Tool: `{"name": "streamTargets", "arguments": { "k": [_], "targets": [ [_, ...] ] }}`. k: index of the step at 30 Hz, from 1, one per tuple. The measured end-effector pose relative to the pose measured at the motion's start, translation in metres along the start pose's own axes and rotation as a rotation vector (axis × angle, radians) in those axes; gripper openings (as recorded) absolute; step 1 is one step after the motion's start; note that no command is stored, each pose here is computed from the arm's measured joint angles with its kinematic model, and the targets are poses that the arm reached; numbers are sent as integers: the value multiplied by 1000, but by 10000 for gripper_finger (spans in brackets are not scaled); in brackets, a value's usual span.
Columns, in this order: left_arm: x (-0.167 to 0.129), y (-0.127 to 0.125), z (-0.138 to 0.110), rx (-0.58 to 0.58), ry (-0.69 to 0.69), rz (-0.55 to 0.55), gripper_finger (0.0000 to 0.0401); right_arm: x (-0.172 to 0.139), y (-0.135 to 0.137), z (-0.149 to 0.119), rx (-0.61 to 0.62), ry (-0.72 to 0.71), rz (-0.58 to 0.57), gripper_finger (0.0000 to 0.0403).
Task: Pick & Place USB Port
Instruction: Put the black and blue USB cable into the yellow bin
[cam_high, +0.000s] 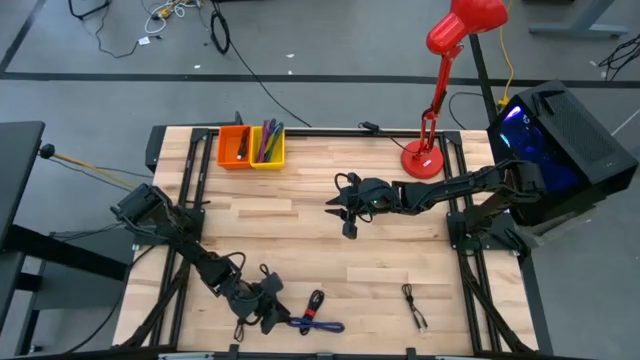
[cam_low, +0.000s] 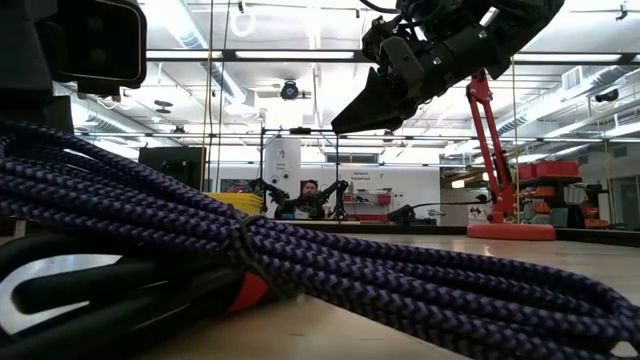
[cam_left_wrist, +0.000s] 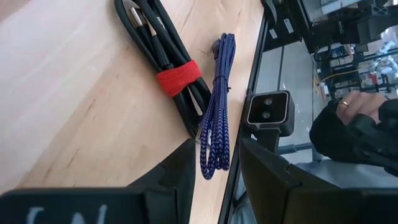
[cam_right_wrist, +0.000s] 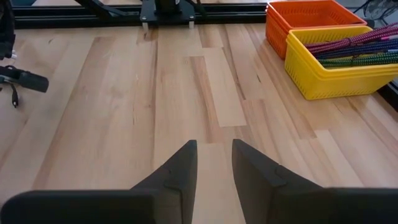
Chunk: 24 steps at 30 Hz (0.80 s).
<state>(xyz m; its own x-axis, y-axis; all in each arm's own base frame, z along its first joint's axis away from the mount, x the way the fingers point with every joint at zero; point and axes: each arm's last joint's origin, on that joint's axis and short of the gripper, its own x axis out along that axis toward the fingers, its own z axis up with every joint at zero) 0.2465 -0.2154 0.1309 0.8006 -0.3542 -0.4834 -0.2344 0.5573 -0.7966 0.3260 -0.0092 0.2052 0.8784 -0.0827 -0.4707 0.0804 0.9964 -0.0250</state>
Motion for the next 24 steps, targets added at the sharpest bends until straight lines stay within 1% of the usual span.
{"name": "streamTargets", "arguments": {
  "k": [6,11,15,19,24],
  "targets": [
    [0,1,0,-17,-7,9,128,0,0,0,-1,0,0,102],
    [0,5,1,-15,2,43,128,0,0,0,0,0,0,102],
    [1,5,3,-13,13,44,128,0,0,0,0,0,0,102],
    [1,5,4,-10,24,32,128,0,0,0,1,-1,0,102],
    [3,-2,8,20,19,-30,128,0,0,0,1,-1,0,102]
  ]
}}
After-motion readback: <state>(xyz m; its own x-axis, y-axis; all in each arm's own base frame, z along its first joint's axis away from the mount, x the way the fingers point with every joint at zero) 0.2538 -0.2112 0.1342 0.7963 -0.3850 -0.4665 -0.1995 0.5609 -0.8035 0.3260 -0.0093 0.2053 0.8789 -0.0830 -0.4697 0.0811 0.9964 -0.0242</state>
